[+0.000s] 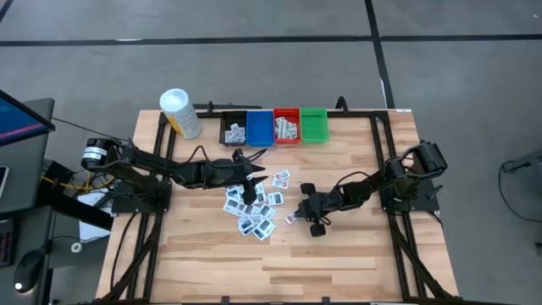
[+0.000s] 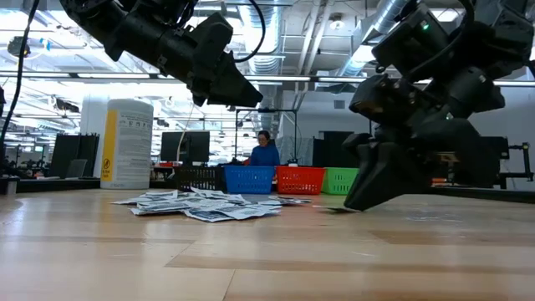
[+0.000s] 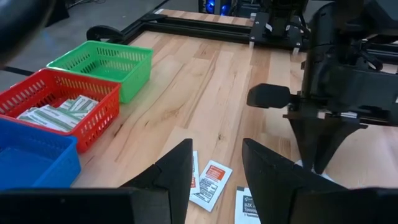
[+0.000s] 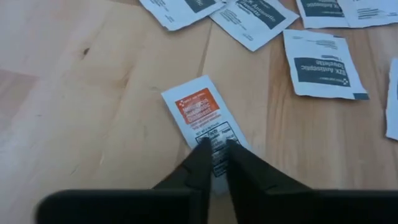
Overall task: Pick & Place First Aid Supplies
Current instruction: Put the orange ointment pack into the black bin
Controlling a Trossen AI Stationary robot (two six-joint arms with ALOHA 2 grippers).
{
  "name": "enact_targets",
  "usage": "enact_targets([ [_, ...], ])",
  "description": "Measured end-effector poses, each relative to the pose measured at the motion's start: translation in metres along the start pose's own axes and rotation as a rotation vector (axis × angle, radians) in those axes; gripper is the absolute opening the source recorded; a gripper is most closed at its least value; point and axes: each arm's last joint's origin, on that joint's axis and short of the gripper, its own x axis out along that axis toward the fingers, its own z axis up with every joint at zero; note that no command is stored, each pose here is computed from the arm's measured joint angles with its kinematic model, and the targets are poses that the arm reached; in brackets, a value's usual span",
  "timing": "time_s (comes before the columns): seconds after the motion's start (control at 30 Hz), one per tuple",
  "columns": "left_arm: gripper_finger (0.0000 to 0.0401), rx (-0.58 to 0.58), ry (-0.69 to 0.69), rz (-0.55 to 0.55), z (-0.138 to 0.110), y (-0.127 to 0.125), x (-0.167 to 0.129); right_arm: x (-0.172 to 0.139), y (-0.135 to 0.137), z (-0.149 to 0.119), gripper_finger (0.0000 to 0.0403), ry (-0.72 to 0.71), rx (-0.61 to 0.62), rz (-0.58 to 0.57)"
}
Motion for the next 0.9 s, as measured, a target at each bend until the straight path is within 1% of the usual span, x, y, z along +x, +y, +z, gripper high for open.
enact_targets([
  [0.03,0.014,0.0,0.0,0.0,0.0,0.0,0.0,0.0,0.0,0.0,0.0022,0.0,-0.001,0.001],
  [0.1,0.014,0.0,-0.001,0.0,0.0,0.0,0.0,0.0,0.001,0.0,0.0007,0.0,-0.006,-0.004],
  [0.17,0.014,-0.001,-0.003,-0.001,0.0,0.0,0.0,-0.001,0.001,0.001,0.0008,-0.005,-0.006,-0.012],
  [0.27,0.014,-0.005,-0.005,-0.011,0.001,0.0,0.0,-0.006,0.0,0.003,0.0002,0.007,-0.022,-0.056],
  [0.33,0.014,-0.008,-0.01,-0.042,0.001,-0.001,0.0,-0.014,0.0,0.005,0.0002,0.016,-0.054,-0.101],
  [0.4,0.014,-0.009,-0.016,-0.061,0.002,-0.002,0.0,-0.024,0.0,0.01,0.0001,-0.004,-0.081,-0.124],
  [0.47,0.014,-0.01,-0.03,-0.078,0.003,-0.003,0.0,-0.035,-0.002,0.012,0.0001,0.007,-0.099,-0.138],
  [0.53,0.014,-0.014,-0.049,-0.092,0.006,-0.003,0.0,-0.045,-0.004,0.016,0.0001,0.002,-0.101,-0.162],
  [0.6,0.014,-0.02,-0.068,-0.104,0.008,-0.003,0.0,-0.058,-0.007,0.026,0.0,-0.035,-0.091,-0.221],
  [0.67,0.014,-0.033,-0.077,-0.109,0.009,-0.004,-0.001,-0.068,-0.009,0.029,0.0,-0.034,-0.093,-0.271],
  [0.73,0.014,-0.071,-0.09,-0.111,0.01,-0.003,0.0,-0.075,-0.009,0.032,0.0,-0.043,-0.103,-0.305],
  [0.8,0.014,-0.133,-0.091,-0.123,0.011,0.0,0.001,-0.083,-0.009,0.041,0.0,-0.096,-0.108,-0.348],
  [0.9,0.014,-0.273,-0.074,-0.176,0.012,0.009,0.003,-0.093,-0.009,0.049,0.0,-0.123,-0.123,-0.427],
])
